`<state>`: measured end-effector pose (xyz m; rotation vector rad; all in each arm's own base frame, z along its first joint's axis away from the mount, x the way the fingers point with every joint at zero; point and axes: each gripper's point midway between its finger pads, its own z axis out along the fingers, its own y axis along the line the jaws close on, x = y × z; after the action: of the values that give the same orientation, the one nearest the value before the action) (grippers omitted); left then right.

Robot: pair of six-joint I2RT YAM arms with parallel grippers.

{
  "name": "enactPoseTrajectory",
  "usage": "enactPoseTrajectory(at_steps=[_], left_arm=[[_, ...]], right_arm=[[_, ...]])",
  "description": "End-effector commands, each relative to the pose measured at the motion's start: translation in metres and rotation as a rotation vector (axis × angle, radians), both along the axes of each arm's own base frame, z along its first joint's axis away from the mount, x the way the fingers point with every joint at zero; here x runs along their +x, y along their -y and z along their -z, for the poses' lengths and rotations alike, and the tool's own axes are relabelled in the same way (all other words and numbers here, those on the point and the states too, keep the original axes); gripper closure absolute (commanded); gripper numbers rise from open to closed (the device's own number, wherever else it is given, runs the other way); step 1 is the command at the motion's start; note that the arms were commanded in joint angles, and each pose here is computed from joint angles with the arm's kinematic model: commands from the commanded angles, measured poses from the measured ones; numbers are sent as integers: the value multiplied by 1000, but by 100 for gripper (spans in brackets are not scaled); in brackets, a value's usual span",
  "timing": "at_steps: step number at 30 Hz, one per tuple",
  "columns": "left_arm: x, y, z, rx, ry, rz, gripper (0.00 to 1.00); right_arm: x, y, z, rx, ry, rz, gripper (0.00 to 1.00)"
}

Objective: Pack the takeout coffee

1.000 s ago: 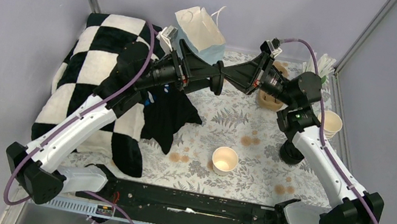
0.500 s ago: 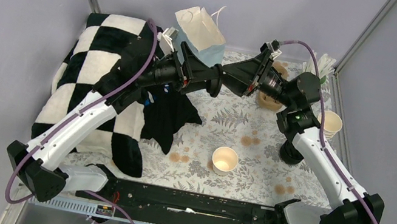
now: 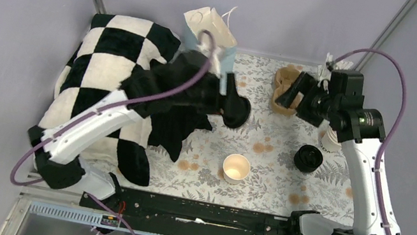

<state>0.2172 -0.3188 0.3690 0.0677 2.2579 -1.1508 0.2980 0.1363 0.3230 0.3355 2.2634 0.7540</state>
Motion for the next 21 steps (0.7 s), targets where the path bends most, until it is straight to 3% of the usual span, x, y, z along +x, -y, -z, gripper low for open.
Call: enactPoseTrajectory(at_steps=[1,5,8,16,21], left_arm=[[-26,16,55,398,83,57,32],[-49,31,90,626,141,118,29],[-60,41,112,711,164,166,28],[-66,50,144,797,161,236,28],[-64,58,158,785,176,264,28]], right_arm=[[-59,65,69,-459,-185,-88,7],[-70,67,78,-449,-158,-82,0],[-76,71,86,-441,-160,-41,0],[-85,73,93,-416,-140,2,0],[-88,76,93,-411,-133,24,0]])
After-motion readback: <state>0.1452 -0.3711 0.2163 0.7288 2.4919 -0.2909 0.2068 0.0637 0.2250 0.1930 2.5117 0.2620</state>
